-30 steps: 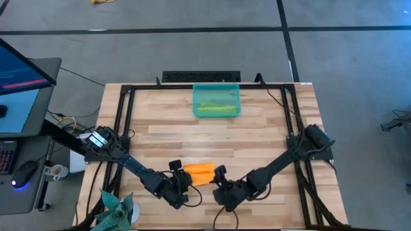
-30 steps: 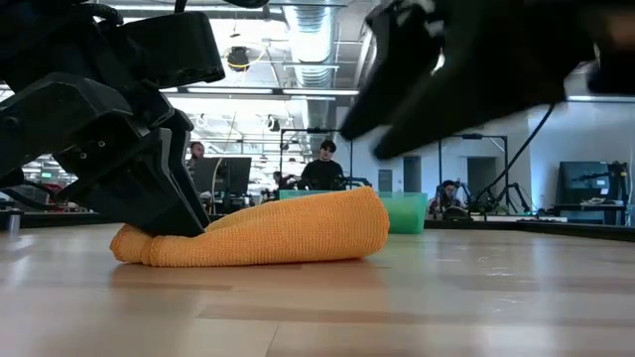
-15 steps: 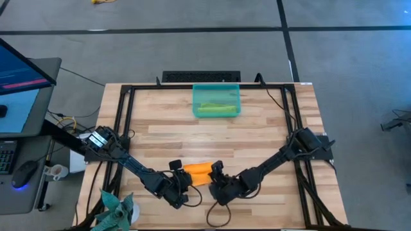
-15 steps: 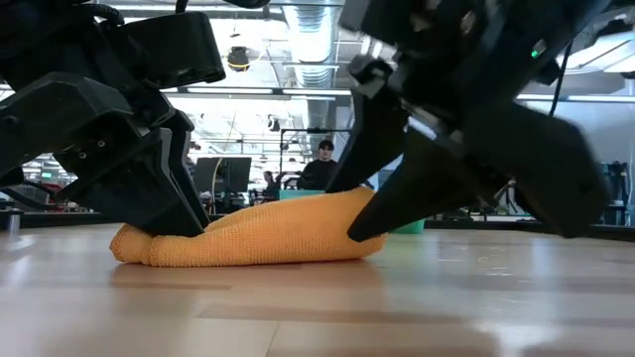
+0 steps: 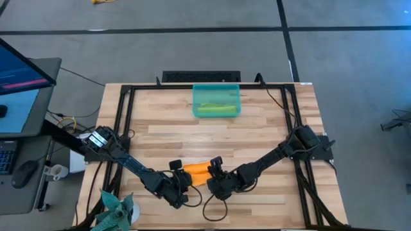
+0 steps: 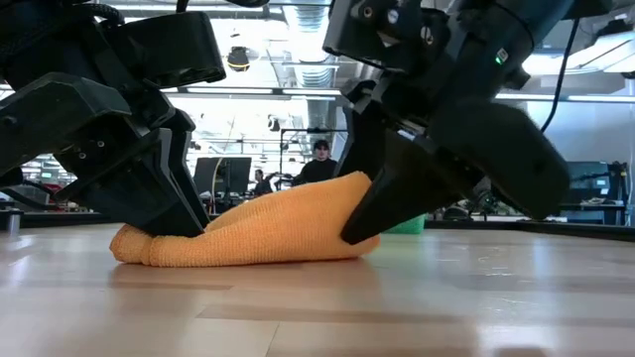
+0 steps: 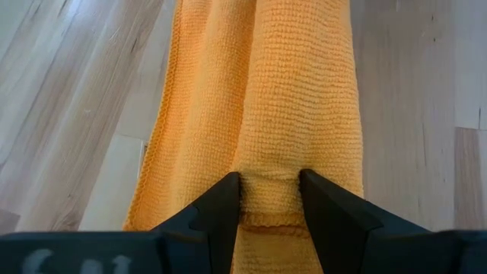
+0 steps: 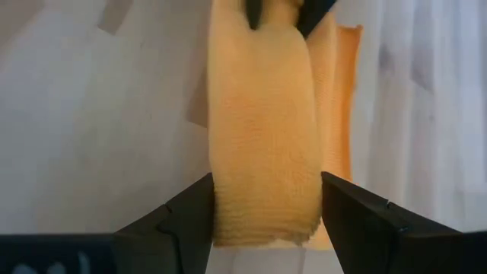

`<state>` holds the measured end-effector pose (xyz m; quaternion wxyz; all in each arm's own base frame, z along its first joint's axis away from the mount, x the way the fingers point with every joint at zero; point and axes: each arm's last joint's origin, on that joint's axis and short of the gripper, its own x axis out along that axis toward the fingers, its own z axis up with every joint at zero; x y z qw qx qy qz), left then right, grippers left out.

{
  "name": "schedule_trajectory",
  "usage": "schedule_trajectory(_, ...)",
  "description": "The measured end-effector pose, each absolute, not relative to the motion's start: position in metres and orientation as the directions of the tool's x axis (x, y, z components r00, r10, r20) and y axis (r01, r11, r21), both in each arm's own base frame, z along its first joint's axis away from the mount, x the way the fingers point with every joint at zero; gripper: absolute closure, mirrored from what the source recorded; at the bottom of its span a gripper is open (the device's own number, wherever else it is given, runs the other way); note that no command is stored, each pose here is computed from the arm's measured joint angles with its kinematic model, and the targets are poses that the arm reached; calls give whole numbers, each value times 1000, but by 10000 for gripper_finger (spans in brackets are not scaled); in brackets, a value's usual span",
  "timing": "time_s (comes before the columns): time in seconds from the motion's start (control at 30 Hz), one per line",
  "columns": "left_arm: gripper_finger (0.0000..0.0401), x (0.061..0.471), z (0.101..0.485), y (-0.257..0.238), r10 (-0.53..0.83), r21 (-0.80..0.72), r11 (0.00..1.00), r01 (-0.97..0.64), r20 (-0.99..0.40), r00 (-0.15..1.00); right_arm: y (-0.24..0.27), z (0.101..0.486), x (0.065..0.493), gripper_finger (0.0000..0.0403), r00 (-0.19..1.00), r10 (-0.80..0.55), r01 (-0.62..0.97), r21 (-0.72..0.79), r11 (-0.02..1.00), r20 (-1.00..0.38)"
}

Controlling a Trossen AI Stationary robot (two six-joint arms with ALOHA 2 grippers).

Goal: Roll microfiber towels into tight, uniform cylinder then place into a basket
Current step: Roll the yellow microfiber towel

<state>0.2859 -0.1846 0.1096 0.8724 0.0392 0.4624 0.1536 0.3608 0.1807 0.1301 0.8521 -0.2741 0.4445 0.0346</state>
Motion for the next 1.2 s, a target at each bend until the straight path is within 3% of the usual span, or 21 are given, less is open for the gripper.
schedule_trajectory(0.23, 264, 286, 110, -185, 303, 209, 950, -231, -796, 525, 185, 140, 348, 159, 555, -308, -290, -527, 799, -772)
schedule_trajectory(0.4, 264, 286, 110, -185, 303, 210, 950, -230, -796, 524, 195, 156, 345, 159, 533, -320, -292, -525, 799, -784)
schedule_trajectory(0.73, 264, 286, 110, -185, 302, 208, 950, -231, -795, 525, 224, 173, 352, 159, 670, -196, -320, -517, 794, -716)
schedule_trajectory(0.97, 264, 286, 110, -185, 302, 208, 951, -231, -795, 526, 202, 159, 361, 159, 624, -115, -354, -410, 841, -773)
schedule_trajectory(1.2, 264, 286, 110, -185, 302, 208, 950, -231, -795, 526, 186, 143, 359, 159, 598, -130, -327, -389, 861, -791)
